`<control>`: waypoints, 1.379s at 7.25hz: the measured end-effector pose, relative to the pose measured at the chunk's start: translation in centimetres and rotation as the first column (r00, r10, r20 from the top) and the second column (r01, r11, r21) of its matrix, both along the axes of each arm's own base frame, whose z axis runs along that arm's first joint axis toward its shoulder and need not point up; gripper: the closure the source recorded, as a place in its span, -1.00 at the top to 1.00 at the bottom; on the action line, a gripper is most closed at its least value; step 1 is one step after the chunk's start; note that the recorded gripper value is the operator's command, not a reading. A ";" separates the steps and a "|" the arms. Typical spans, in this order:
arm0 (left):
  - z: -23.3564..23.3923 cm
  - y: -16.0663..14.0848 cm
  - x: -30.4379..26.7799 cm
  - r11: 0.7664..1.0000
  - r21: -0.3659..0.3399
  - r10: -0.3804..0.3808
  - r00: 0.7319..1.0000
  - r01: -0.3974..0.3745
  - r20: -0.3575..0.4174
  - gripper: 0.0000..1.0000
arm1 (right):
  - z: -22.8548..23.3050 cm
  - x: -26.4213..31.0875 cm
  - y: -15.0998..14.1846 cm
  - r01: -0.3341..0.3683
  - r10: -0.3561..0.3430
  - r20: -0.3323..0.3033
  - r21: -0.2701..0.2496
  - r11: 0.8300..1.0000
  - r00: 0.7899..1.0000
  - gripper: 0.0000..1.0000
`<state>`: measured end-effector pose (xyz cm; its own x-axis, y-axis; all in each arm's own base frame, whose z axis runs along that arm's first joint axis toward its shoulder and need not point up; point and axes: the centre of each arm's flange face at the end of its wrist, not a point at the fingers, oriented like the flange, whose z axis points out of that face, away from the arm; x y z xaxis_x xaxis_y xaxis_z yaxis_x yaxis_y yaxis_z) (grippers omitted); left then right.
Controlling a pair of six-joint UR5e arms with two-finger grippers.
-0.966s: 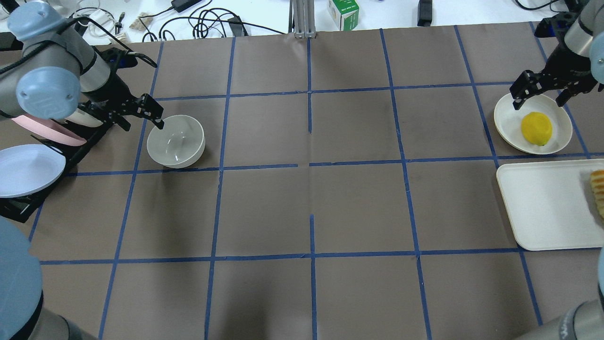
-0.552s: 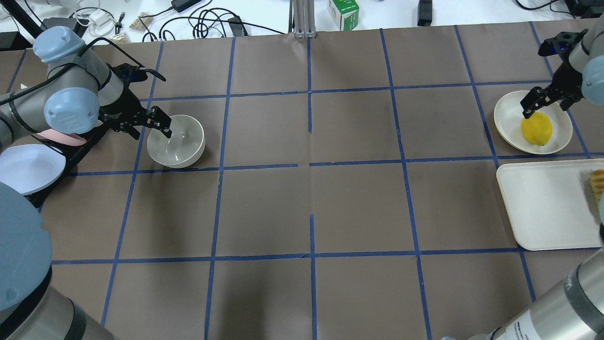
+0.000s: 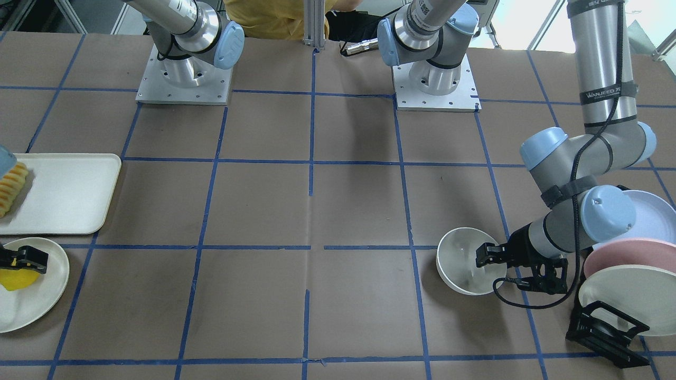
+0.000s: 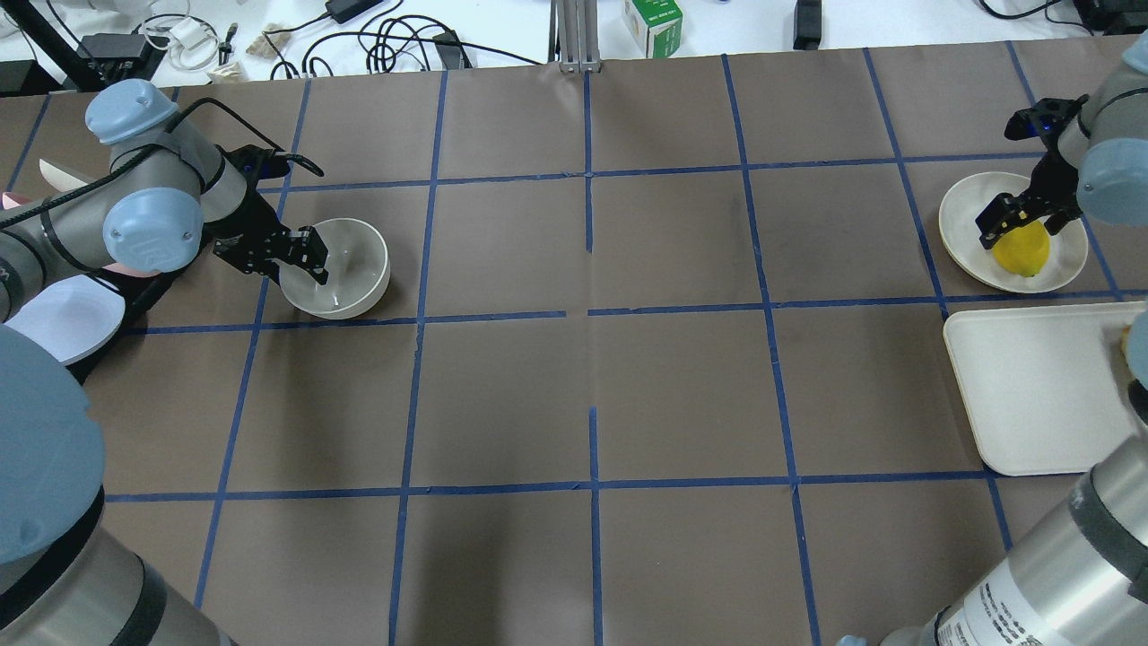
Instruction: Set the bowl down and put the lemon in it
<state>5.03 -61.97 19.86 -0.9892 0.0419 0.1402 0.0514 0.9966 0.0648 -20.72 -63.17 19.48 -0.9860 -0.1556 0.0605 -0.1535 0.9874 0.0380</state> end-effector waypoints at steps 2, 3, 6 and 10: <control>0.3 0.1 0.1 1.000 0.000 0.003 1.000 -0.003 -0.002 -1.00 | -0.8 0.1 0.5 0.006 -0.007 0.016 0.026 1.000 1.000 -1.00; 1.0 0.0 0.1 1.000 -0.007 0.004 1.000 -0.004 0.003 -1.00 | 0.2 0.2 0.6 0.008 -0.009 0.019 0.031 0.999 1.000 -1.00; 4.7 -0.4 -4.7 0.996 -0.002 0.084 0.996 -0.084 -0.010 -1.00 | 9.1 1.9 2.3 0.063 -0.063 0.006 -0.003 0.998 0.998 -1.00; 4.9 3.1 -26.6 0.995 0.031 0.093 0.994 -0.091 -0.057 -1.00 | 16.8 12.9 3.7 0.178 -0.177 0.035 -0.021 0.984 0.984 -1.00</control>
